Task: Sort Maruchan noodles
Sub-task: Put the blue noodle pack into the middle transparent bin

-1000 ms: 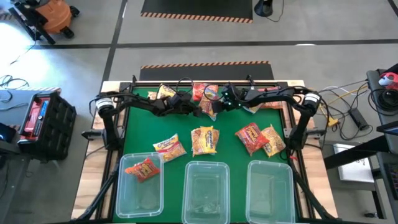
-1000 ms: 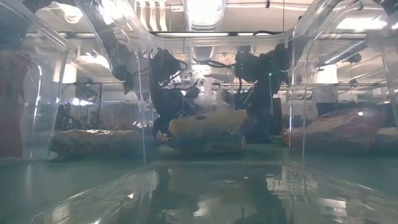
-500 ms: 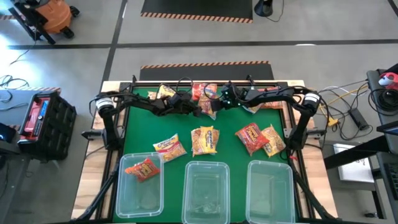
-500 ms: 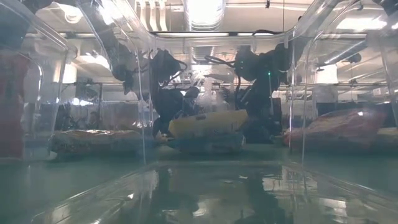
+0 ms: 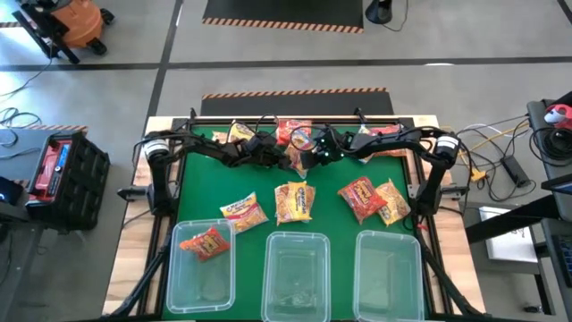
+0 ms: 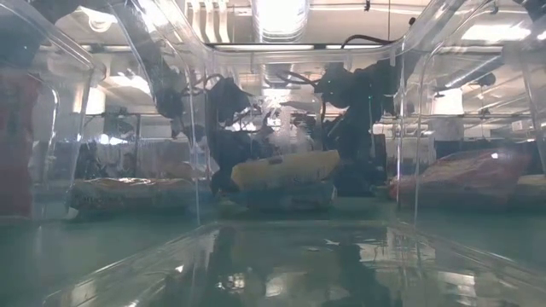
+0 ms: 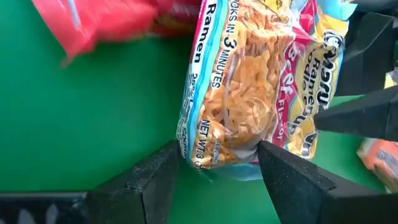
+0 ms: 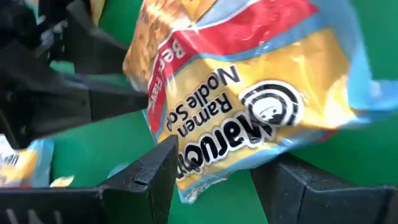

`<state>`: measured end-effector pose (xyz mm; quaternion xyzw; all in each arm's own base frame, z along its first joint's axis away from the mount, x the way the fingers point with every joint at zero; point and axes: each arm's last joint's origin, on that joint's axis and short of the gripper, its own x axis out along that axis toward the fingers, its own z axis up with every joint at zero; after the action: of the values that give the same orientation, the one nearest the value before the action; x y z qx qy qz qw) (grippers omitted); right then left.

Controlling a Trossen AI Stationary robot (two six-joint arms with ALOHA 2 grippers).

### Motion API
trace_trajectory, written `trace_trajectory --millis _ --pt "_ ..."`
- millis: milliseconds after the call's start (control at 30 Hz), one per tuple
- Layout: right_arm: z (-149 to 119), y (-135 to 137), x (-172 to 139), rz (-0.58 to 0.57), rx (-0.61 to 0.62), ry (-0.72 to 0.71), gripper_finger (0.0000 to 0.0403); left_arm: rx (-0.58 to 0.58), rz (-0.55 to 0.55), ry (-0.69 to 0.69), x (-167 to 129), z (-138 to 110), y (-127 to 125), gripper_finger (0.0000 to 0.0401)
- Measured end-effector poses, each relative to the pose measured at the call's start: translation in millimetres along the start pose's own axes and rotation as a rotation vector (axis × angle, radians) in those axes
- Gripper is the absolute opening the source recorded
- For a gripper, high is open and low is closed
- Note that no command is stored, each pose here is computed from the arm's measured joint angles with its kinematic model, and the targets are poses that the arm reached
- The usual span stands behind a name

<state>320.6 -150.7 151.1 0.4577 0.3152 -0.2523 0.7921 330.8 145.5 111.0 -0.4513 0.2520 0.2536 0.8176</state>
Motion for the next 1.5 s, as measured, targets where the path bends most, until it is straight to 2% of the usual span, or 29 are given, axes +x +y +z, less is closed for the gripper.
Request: trace_trajectory --millis 267,467,633,833,1200,1500 --pt "-12 6 0 0.001 0.000 0.073 0.0178 -0.042 -0.072 0.152 -7 -12 -11 0.0208" --pt "-14 4 0 -0.023 0.000 0.095 0.0178 -0.033 -0.064 0.219 -18 -16 -18 0.0207" --pt "-14 3 0 -0.034 -0.007 0.101 0.0178 0.021 -0.067 0.161 -37 -6 -28 0.0207" --pt "-15 3 0 -0.040 -0.026 0.104 0.0178 0.065 0.059 0.027 -48 3 -26 0.0207" --pt "-17 4 0 -0.040 -0.075 0.111 0.0178 0.019 0.080 0.004 -25 -1 -15 0.0207" --pt "-17 3 1 -0.043 -0.090 0.116 0.0178 0.002 0.011 -0.017 -11 1 -17 0.0207"
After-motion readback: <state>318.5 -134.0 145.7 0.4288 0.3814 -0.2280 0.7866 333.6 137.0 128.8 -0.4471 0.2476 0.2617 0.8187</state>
